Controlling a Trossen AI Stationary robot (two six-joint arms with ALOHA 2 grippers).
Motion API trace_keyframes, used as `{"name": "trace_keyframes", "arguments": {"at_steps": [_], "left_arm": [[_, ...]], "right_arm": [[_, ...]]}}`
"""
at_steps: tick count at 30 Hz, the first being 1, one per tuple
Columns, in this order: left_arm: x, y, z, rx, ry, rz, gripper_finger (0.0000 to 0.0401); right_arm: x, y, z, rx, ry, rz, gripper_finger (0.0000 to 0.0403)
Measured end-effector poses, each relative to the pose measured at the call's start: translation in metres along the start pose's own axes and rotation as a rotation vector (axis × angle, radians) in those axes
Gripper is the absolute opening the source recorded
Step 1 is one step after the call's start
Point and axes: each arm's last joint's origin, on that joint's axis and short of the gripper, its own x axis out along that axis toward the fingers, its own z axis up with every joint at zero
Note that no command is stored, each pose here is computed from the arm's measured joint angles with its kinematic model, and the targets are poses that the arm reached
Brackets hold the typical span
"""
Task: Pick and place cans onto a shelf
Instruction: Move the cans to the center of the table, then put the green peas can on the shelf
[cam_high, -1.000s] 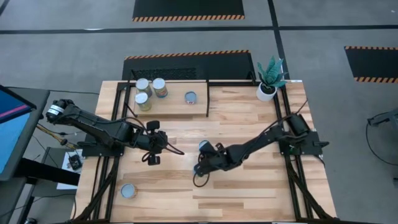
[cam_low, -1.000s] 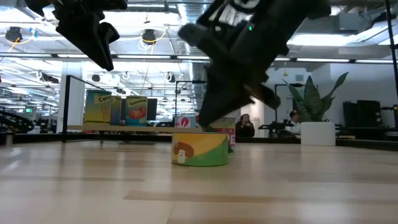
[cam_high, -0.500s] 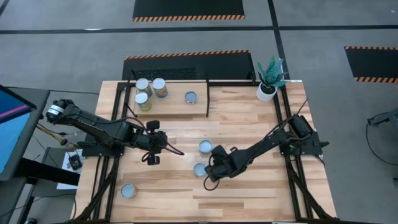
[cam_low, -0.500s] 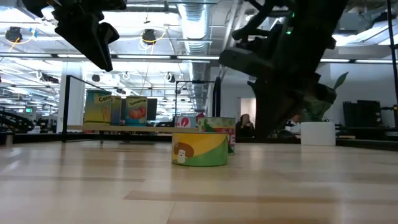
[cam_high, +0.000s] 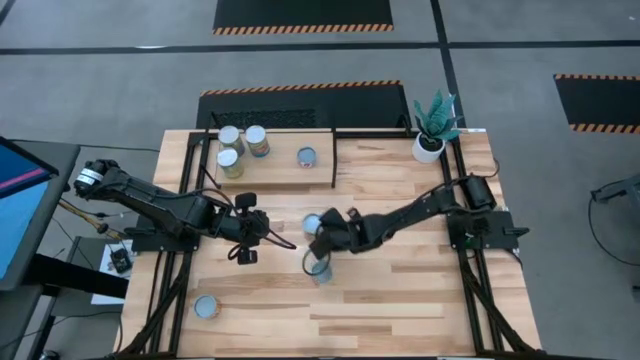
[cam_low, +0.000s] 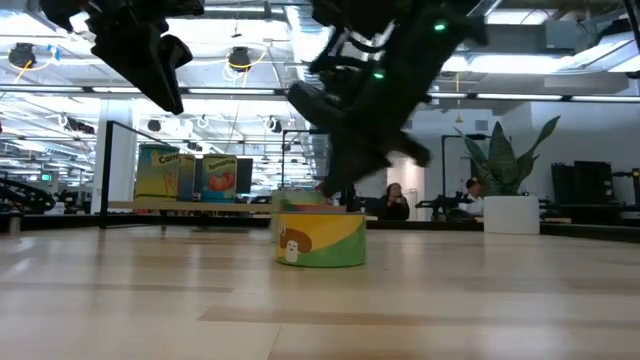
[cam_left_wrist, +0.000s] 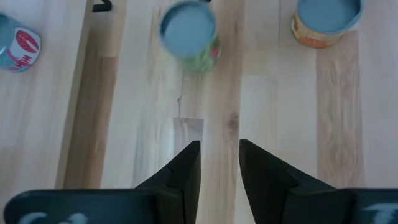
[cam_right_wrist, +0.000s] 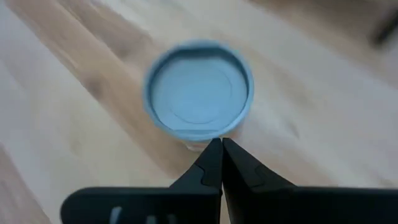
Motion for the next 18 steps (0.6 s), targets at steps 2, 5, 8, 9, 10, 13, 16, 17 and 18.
{"name": "trace_keyframes", "arguments": {"at_steps": [2, 5, 8, 9, 10, 13, 16, 17, 18], "left_arm": [[0.0, 0.0, 0.0, -0.001, -0.001, 0.001, 0.0098], [0.0, 0.0, 0.0, -0.001, -0.001, 0.001, 0.0098], [0.0, 0.0, 0.0, -0.002, -0.002, 0.0, 0.0098], [0.0, 0.0, 0.001, -0.003, -0.006, -0.001, 0.0098], [0.0, 0.0, 0.001, -0.004, -0.014, -0.003, 0.0098], [0.0, -0.001, 0.004, 0.013, -0.045, -0.01, 0.0098], [-0.001, -0.002, 0.01, 0.035, -0.105, -0.012, 0.0098], [0.0, -0.003, 0.014, 0.043, -0.136, -0.012, 0.0098], [0.002, -0.004, 0.018, 0.05, -0.176, -0.014, 0.0098]], "right_arm": [[0.004, 0.0, 0.01, -0.024, -0.043, 0.031, 0.0024], [0.007, -0.001, 0.018, -0.063, -0.071, 0.057, 0.0024], [0.002, 0.0, 0.018, -0.078, -0.044, 0.081, 0.0024], [-0.001, 0.002, 0.016, -0.083, -0.034, 0.096, 0.0024], [-0.003, 0.004, 0.014, -0.091, -0.024, 0.111, 0.0024], [-0.016, 0.006, 0.004, -0.148, 0.013, 0.089, 0.0024], [-0.042, 0.006, 0.003, -0.175, 0.011, 0.056, 0.0024], [-0.053, 0.004, 0.001, -0.184, 0.012, 0.03, 0.0024], [-0.062, 0.002, -0.002, -0.199, 0.013, -0.003, 0.0024]]}}
